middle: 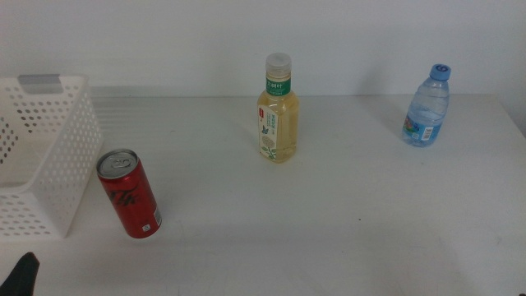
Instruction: Use arms to grab the bottles and put them into the dustbin to the left of the table.
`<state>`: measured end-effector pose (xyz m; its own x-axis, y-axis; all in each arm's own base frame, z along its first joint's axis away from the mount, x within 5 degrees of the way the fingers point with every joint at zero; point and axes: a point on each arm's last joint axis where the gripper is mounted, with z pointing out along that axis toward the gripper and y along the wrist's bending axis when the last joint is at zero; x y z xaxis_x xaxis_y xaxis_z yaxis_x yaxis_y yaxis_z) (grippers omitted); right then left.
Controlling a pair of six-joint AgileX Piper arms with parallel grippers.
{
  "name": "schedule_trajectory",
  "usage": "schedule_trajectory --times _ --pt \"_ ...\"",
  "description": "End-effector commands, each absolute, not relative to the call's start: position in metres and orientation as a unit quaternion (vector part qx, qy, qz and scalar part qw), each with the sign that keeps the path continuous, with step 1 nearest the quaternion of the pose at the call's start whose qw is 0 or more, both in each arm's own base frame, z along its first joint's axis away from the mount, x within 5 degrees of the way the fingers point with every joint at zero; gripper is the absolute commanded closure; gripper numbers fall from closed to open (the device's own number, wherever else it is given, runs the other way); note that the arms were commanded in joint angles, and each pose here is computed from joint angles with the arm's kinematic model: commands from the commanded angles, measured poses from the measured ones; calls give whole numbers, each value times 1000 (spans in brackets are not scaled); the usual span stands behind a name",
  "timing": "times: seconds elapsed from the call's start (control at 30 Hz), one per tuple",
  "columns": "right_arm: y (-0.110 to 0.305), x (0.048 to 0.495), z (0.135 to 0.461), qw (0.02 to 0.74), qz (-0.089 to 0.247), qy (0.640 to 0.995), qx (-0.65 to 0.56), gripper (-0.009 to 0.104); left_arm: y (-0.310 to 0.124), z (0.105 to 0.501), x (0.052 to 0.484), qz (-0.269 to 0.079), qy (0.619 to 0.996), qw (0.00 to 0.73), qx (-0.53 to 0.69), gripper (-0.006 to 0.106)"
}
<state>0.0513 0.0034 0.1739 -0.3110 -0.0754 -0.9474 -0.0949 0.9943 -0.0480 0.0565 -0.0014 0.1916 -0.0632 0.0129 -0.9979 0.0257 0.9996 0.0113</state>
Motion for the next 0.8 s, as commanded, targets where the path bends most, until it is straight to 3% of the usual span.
schedule_trajectory --times 0.0,0.47,0.77 --pt "3 51 191 635 1 770 -56 28 -2 202 59 -25 704 710 -6 21" --pt "3 51 191 635 1 770 -56 28 -5 284 107 -35 739 673 -4 21" --pt "3 51 191 635 1 770 -56 28 -22 282 136 -70 734 674 39 21"
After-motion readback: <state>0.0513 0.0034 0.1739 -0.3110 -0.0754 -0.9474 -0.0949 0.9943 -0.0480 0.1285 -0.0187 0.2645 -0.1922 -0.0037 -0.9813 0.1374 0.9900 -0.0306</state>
